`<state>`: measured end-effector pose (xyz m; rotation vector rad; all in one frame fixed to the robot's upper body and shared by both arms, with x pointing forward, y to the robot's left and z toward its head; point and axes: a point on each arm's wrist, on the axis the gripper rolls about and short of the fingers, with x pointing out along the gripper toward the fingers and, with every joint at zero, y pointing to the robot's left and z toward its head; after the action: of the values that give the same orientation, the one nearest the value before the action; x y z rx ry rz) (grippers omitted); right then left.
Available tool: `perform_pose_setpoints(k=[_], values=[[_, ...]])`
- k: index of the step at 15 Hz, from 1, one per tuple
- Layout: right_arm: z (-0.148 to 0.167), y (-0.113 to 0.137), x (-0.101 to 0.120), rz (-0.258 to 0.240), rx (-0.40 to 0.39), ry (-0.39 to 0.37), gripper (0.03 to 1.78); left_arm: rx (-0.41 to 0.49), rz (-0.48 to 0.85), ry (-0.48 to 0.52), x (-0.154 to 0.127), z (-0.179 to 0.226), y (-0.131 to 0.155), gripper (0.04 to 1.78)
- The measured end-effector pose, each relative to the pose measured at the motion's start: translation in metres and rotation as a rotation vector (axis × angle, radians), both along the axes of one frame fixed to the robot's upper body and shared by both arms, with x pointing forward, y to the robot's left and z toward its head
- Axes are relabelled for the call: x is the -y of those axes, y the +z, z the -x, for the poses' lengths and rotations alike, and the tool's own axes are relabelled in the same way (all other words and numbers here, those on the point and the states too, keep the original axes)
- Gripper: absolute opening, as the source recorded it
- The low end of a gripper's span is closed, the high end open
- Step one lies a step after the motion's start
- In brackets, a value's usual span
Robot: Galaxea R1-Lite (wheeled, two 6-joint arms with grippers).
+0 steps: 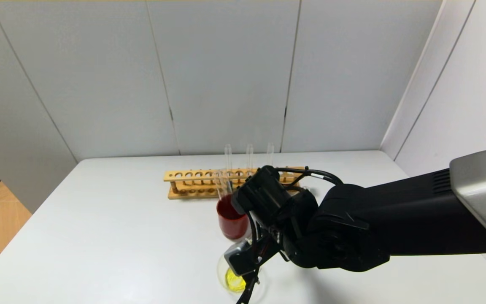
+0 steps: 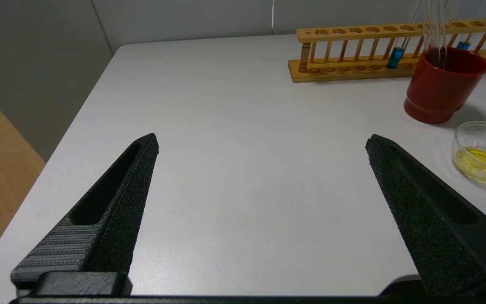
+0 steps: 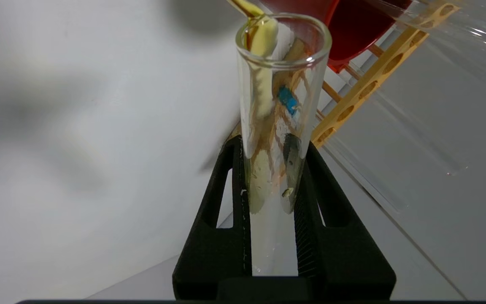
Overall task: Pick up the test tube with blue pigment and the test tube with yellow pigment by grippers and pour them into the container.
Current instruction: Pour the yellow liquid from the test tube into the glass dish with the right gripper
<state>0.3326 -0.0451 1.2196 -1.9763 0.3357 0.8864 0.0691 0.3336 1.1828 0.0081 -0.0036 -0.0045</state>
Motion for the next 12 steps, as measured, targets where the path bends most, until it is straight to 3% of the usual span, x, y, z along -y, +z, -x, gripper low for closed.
perform_pose_setpoints(k=[12], values=[[-0.005, 0.005, -0.011, 0.133, 0.085, 0.032, 0.37, 0.0, 0.0, 0.0, 0.0, 0.0, 0.0, 1.74]])
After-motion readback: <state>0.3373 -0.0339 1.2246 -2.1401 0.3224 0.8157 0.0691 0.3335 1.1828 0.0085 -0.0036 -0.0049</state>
